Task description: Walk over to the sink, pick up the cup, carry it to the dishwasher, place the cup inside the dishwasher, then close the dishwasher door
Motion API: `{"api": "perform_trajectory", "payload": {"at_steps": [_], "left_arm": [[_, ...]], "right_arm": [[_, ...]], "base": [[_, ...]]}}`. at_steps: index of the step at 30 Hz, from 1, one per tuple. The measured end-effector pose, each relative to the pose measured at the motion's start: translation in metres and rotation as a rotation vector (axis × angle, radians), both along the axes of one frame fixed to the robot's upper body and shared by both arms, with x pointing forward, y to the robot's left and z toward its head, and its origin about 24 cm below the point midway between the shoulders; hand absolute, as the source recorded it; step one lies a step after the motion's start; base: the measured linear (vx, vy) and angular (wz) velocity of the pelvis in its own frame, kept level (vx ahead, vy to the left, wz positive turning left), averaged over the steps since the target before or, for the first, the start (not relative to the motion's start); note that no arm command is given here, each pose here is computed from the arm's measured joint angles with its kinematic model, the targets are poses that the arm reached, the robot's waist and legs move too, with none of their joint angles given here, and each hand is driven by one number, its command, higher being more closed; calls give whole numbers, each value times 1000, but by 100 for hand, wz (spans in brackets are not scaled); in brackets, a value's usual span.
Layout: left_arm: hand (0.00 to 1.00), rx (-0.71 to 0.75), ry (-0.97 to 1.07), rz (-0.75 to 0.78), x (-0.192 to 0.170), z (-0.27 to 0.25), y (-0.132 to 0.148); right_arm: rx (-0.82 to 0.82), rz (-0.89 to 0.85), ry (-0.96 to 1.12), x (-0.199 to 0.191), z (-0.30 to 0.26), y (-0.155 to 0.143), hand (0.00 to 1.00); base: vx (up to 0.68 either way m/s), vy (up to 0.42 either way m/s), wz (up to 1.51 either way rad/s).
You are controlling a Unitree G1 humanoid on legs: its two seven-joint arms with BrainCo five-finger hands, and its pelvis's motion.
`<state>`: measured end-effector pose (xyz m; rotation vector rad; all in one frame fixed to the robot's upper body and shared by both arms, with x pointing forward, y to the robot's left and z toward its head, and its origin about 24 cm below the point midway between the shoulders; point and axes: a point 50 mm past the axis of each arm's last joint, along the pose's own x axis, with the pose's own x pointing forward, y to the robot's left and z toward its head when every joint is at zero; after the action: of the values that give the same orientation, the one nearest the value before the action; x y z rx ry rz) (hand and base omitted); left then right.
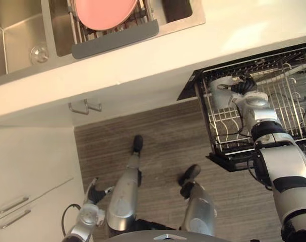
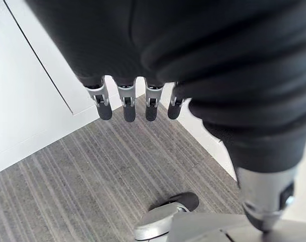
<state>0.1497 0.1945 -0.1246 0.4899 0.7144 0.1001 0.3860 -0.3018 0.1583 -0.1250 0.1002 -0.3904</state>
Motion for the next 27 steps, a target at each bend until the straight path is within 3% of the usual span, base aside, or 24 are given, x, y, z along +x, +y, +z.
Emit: {"api": "perform_trajectory", "payload": {"at_steps": [4,9,11,15,19,21,23,27], "left_arm": [[0,-11,2,46,-9,0,4],[0,-18,107,185,-52,-12,16],[0,-21,186,270,-74,-18,25],[0,8,311,317,-89,-24,33],[0,-44,395,394,-103,-31,31],[0,-116,421,474,-109,-33,30],[0,-147,423,525,-111,-34,31],[0,-199,481,559,-131,-38,28]], "right_arm": [[95,-28,-92,-13,-16,0,0],[206,-61,-212,-57,-61,19,0],[317,-74,-286,-91,-84,35,0],[543,-59,-513,-113,-80,55,0],[638,169,-633,-113,-62,81,0],[633,490,-567,-111,-56,109,0],[626,645,-507,-111,-55,126,0],[606,679,-443,-110,-59,131,0]], "base": [[-66,-34,-11],[28,-41,-18],[173,-66,-18],[130,-62,-21],[-1,-39,-22],[-39,-46,-2],[-17,-49,53],[6,-8,69]]}}
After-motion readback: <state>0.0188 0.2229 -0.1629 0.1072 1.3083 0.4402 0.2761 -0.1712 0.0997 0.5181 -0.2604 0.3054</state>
